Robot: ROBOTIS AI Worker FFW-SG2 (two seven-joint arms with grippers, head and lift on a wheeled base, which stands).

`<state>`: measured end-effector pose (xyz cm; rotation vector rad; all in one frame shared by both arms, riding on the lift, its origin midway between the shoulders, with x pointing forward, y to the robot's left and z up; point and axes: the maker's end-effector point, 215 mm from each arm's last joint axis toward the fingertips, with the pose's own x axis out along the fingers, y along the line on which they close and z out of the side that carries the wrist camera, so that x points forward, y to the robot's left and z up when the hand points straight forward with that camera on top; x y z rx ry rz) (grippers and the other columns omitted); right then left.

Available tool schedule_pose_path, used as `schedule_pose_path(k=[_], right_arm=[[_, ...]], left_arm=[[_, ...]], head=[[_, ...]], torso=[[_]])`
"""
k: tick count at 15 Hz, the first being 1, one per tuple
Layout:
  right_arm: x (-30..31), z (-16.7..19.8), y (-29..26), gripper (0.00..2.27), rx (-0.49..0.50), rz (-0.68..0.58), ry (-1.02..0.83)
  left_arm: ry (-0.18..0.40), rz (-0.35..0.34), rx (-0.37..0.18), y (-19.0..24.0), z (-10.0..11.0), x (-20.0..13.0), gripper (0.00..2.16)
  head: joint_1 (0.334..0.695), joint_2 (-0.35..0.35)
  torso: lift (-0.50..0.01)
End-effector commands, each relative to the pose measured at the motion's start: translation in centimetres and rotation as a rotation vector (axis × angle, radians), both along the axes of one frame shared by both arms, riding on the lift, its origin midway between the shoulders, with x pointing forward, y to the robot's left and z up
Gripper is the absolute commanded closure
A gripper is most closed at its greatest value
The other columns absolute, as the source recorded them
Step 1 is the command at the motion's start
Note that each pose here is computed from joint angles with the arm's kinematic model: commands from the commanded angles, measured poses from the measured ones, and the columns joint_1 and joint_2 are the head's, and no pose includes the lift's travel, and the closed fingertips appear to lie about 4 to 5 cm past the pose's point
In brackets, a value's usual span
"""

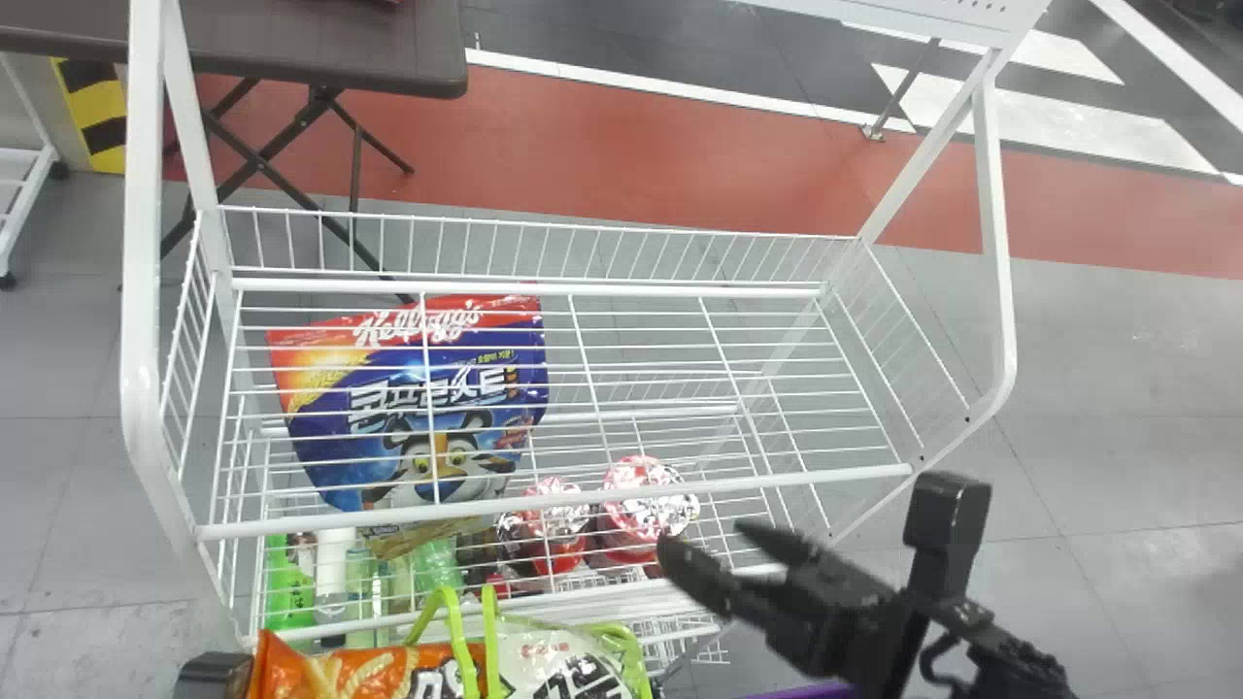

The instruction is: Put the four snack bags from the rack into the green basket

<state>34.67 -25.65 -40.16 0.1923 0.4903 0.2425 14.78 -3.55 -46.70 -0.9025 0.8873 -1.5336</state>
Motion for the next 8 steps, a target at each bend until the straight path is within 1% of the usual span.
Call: schedule_pose_path(k=[1,3,5,8], right_arm=[[3.1,5.1,0.9,0.08,-0.107,-0.040,-0.266],[4.0,7.0,1.6,0.08,-0.146,-0.079,-0.363],[4.1,7.4,3.1,0.08,-0.153,-0.063,-0.377],[4.1,8.1,3.6,0.08,-0.156,-0.062,-0.407]], left_arm=[[-0.002,0.007,0.005,0.1,-0.3,0.1,2.13],[0.000,0.005,0.005,0.1,-0.4,0.0,2.13],[-0.002,0.008,0.004,0.1,-0.4,0.0,2.13],[-0.003,0.007,0.000,0.2,-0.2,0.1,2.13]], head=[[0.695,-0.350],[0.695,-0.350],[0.695,-0.350],[0.695,-0.350]], torso=[[-0.006],[-0.006],[-0.006],[-0.006]])
